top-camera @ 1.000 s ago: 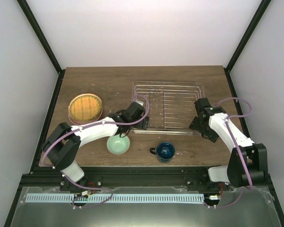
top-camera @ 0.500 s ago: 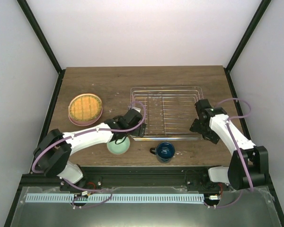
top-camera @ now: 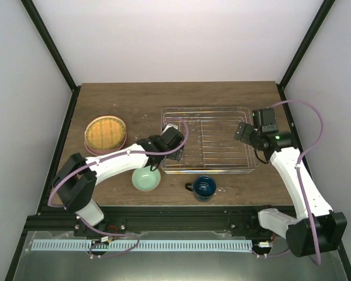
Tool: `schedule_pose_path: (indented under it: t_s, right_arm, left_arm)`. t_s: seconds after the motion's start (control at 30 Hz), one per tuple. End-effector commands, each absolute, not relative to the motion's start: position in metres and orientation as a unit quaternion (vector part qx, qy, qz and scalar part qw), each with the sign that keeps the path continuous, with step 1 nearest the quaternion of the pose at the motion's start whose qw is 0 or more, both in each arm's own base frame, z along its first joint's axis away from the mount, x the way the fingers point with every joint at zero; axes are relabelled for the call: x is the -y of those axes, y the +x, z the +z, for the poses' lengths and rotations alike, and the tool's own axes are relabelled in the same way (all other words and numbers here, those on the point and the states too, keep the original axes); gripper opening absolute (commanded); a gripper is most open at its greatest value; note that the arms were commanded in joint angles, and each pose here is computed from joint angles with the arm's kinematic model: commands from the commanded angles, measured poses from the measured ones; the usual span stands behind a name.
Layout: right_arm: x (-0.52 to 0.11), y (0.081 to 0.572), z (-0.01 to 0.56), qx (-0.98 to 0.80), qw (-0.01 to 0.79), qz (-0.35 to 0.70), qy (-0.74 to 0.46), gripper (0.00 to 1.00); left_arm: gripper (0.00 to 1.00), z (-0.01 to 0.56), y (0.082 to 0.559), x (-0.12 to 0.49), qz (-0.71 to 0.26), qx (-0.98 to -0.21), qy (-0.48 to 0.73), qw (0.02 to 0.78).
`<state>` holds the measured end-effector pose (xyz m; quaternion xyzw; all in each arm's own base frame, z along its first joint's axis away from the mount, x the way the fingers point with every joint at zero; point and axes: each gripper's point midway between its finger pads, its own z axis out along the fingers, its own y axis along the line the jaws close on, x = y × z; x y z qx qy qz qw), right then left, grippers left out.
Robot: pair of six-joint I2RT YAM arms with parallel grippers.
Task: Load the mixed dishes into the dish rack
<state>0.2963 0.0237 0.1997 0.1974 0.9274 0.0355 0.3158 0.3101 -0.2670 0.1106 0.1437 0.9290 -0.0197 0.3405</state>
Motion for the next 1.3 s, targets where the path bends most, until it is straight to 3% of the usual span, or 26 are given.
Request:
schedule_pose_path:
  t_s: [0.0, 0.2, 0.4, 0.8, 1.27]
  right_arm:
    - [-0.029, 0.311, 0.242, -0.906, 0.393, 0.049, 0.151, 1.00]
    - [-0.046, 0.332, 0.255, -0.895, 0.428, 0.077, 0.096, 1.00]
    - [-0.057, 0.363, 0.254, -0.888, 0.449, 0.082, 0.059, 1.00]
    - [-0.095, 0.409, 0.265, -0.871, 0.470, 0.140, -0.021, 1.00]
    - [-0.091, 0.395, 0.245, -0.892, 0.433, 0.132, -0.018, 1.00]
  left_arm:
    - [1.00, 0.143, 0.331, 0.249, 0.023, -0.917, 0.099, 0.387]
    - [1.00, 0.175, 0.362, 0.226, -0.022, -0.917, 0.046, 0.395]
    - [1.00, 0.206, 0.362, 0.214, -0.028, -0.904, 0.073, 0.420]
    - [1.00, 0.203, 0.285, 0.126, 0.029, -0.919, 0.004, 0.392]
    - [1.00, 0.146, 0.199, 0.133, -0.055, -0.962, 0.010, 0.266]
